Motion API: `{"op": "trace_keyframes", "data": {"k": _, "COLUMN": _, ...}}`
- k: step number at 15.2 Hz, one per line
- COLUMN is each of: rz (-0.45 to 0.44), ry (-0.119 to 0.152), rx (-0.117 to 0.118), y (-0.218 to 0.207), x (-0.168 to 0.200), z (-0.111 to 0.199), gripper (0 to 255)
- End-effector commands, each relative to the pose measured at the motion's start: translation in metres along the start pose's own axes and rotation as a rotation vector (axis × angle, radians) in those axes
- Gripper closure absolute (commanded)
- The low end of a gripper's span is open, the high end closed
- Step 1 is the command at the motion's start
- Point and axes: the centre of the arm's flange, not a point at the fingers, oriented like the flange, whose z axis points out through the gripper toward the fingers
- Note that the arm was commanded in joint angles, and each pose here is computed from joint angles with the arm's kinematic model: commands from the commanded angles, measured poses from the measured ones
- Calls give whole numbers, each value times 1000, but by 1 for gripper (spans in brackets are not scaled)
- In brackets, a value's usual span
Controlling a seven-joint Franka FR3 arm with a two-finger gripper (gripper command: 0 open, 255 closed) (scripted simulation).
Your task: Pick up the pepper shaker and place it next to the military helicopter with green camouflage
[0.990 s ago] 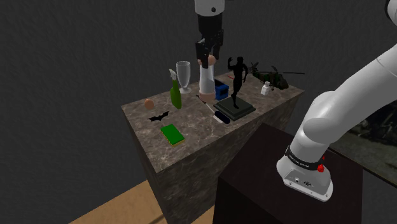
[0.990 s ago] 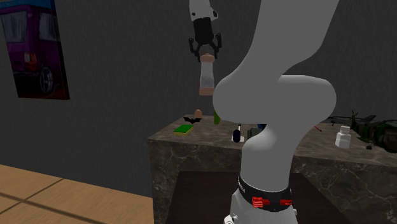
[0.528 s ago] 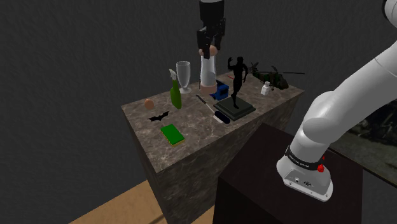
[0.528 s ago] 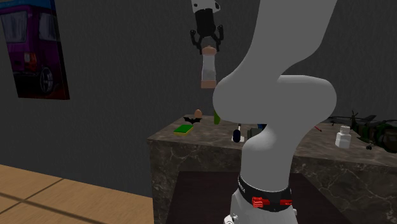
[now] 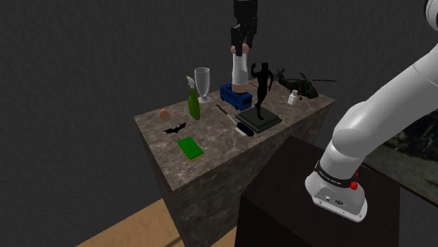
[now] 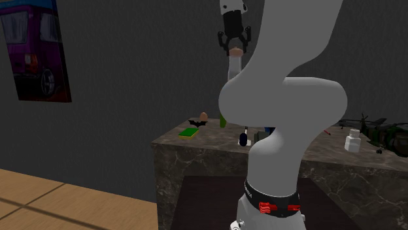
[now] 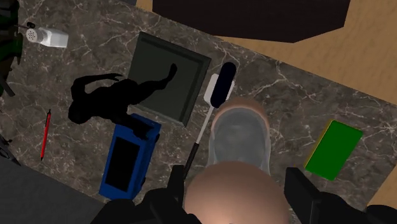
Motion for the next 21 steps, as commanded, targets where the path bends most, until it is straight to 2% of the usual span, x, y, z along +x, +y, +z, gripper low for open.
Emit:
{"op": "trace_keyframes", "data": {"k": 1, "rz": -1, "ry": 0, "rx": 0, "y": 26, "x": 0, "z": 5, "gripper": 255}}
{"op": "trace_keyframes", "data": {"k": 21, "rz": -1, "ry": 0, "rx": 0, "y": 284, "x": 31, "z": 51, "gripper": 255}}
